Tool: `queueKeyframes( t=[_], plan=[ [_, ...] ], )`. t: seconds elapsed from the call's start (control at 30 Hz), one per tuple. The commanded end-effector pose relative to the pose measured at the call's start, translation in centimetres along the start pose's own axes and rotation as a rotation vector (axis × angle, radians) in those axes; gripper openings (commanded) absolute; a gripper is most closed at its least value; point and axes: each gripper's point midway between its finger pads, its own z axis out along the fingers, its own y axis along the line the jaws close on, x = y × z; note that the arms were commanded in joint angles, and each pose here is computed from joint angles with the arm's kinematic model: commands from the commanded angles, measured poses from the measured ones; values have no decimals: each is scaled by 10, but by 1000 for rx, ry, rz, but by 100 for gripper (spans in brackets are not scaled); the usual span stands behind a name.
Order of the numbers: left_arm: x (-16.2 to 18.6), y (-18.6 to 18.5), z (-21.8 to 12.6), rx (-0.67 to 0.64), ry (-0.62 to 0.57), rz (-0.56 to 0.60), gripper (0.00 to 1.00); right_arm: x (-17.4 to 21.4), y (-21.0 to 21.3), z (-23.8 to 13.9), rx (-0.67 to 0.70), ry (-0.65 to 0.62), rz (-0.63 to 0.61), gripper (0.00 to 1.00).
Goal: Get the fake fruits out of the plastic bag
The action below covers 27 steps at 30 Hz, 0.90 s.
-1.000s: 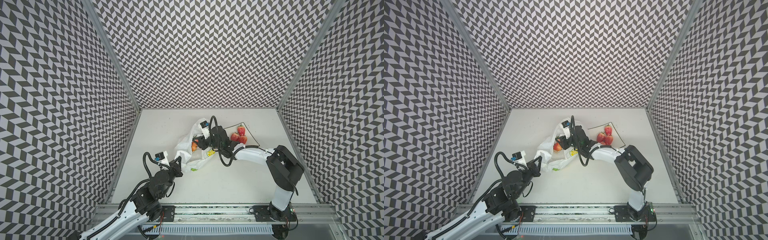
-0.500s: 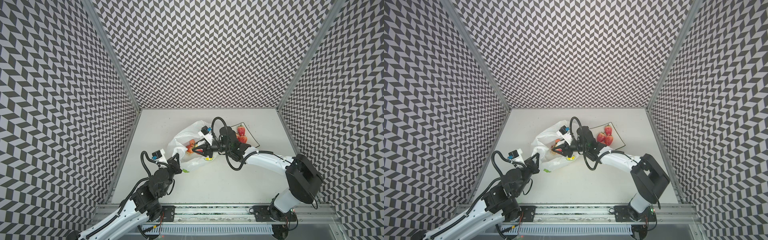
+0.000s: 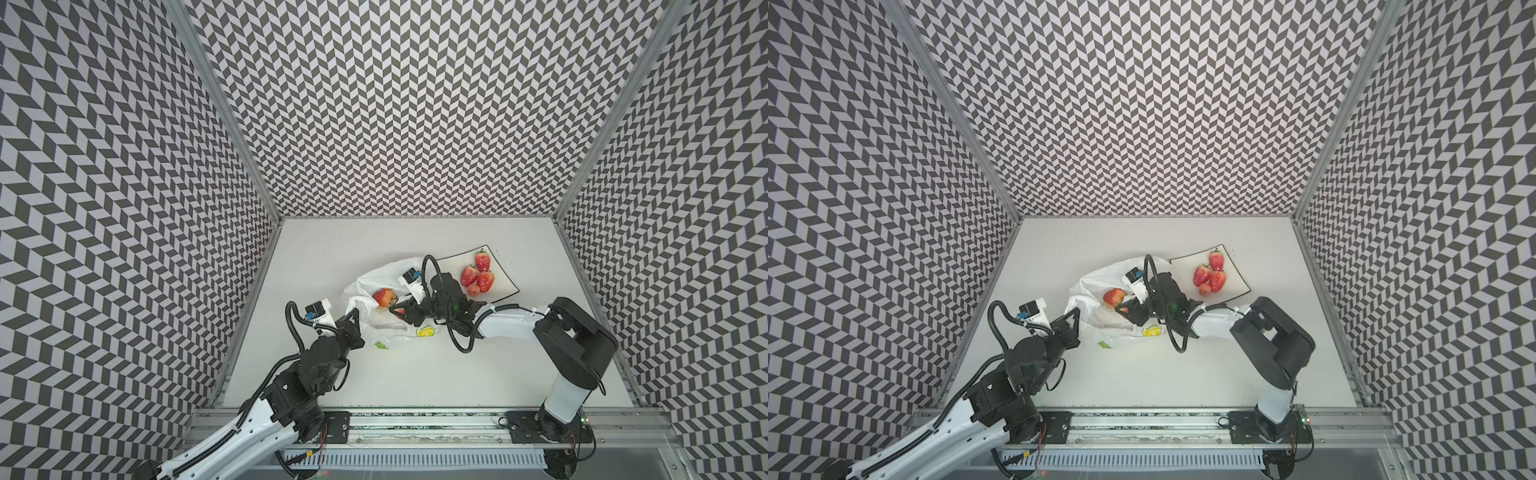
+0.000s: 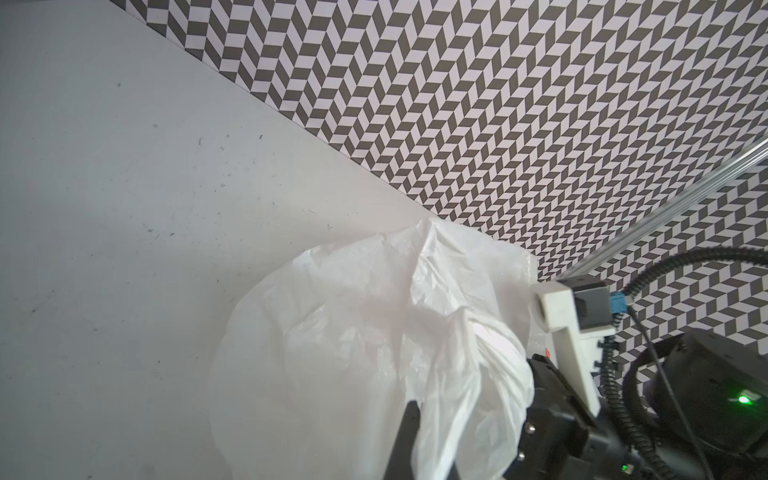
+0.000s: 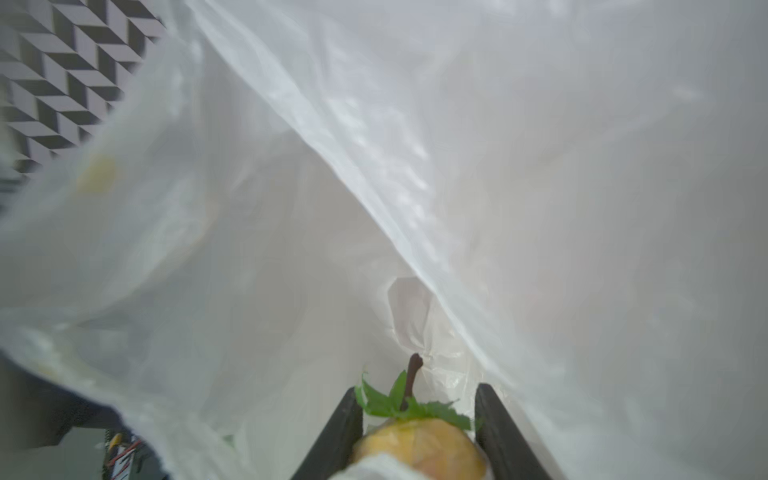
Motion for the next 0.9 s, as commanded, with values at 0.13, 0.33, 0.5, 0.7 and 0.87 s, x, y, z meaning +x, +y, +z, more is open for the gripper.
queueKeyframes(
  t=[0.13, 0.33, 0.5, 0.7, 0.87],
  plan=[
    [21, 9, 2, -4, 64, 80, 0, 12, -12, 16, 63, 8, -22, 55],
    [29, 15, 2, -11, 82, 82, 0, -16, 2, -14, 62, -19, -48, 76],
    [28, 16, 0, -11, 78, 80, 0, -32, 5, -52, 112, 1, -75, 76],
    [28, 17, 0, -12, 82, 87, 0, -43, 19, -81, 148, 34, -159, 58],
    [27, 17, -1, -10, 80, 87, 0, -34, 47, -55, 88, 88, -215, 39]
  ],
)
